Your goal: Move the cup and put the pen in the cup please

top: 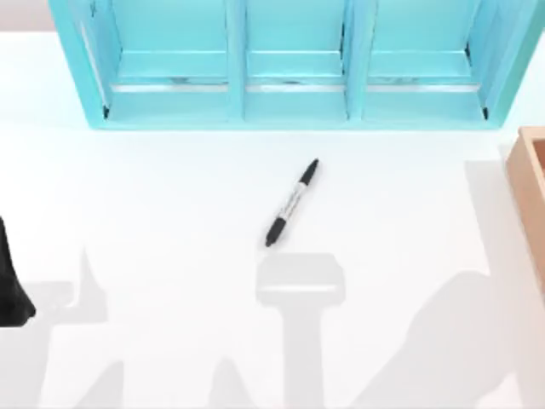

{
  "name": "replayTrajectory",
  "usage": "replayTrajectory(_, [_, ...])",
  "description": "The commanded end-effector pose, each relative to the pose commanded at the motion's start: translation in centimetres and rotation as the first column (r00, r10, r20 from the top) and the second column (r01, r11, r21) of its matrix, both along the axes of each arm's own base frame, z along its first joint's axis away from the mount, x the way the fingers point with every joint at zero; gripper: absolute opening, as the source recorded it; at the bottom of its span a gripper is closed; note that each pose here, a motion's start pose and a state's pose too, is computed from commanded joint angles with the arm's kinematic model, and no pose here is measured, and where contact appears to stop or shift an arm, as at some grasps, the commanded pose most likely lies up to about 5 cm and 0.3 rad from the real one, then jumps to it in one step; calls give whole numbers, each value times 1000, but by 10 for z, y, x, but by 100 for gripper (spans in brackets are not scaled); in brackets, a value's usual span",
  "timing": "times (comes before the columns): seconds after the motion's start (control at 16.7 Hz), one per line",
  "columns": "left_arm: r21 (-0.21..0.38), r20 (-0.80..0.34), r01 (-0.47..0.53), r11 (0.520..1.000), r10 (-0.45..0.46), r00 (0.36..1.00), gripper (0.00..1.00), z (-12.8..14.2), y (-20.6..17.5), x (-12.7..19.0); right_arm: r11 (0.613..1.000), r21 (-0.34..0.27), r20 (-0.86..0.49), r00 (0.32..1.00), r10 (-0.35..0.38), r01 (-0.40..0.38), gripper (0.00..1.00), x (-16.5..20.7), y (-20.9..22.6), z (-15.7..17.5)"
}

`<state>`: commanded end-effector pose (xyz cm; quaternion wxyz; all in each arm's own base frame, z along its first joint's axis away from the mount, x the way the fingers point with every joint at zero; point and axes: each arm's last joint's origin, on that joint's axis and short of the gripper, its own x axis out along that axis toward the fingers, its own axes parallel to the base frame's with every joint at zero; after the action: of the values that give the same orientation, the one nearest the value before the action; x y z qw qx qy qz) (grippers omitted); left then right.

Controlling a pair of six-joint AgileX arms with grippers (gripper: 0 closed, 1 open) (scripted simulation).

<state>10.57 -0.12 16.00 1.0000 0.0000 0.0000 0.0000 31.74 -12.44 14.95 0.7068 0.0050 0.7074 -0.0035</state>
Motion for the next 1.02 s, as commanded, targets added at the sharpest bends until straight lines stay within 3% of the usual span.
replayTrajectory(0.54, [0,0,0,1000,0,1000,100,0,0,0,1000,-2,6,1000,-1,1,0,7,10,11])
replayTrajectory(0.78, [0,0,0,1000,0,1000,100,0,0,0,1000,2,-7,1000,1,-1,0,22,60,60])
replayTrajectory(1.02, [0,0,0,1000,0,1000,100,0,0,0,1000,1,-28,1000,0,0,0,14,123,119])
